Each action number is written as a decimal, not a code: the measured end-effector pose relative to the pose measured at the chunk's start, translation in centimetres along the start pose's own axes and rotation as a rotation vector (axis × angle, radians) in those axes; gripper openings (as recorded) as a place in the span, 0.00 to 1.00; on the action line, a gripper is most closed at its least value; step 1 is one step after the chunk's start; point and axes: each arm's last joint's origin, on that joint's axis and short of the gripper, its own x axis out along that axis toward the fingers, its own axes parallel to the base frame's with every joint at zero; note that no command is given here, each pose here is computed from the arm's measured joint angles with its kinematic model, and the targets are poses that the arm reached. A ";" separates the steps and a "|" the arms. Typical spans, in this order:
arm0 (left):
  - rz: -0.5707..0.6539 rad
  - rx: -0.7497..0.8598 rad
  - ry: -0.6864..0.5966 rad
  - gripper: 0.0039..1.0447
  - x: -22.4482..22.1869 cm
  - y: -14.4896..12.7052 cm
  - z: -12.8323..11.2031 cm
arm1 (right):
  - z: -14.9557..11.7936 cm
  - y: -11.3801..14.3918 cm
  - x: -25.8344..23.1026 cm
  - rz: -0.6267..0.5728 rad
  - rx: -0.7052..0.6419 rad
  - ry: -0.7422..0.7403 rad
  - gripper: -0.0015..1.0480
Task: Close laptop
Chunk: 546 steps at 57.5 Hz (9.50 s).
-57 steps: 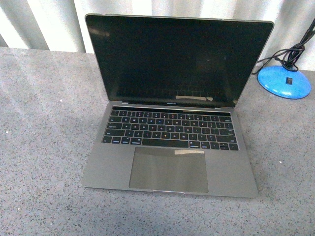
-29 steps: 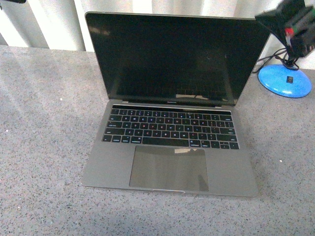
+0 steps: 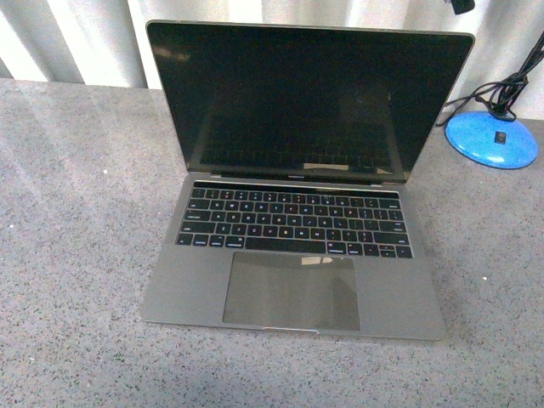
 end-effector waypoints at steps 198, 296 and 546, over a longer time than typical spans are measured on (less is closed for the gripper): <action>-0.350 0.038 0.251 0.03 -2.2 -9.2 -7.3 | -9.9 8.8 -3.1 0.187 0.396 0.161 0.01; -0.444 -0.104 0.341 0.03 -2.2 -13.2 -11.7 | -13.4 12.8 -2.8 0.235 0.482 0.280 0.01; -0.434 -0.406 0.411 0.03 -2.4 -12.3 -19.2 | -16.9 15.0 -2.1 0.246 0.523 0.518 0.01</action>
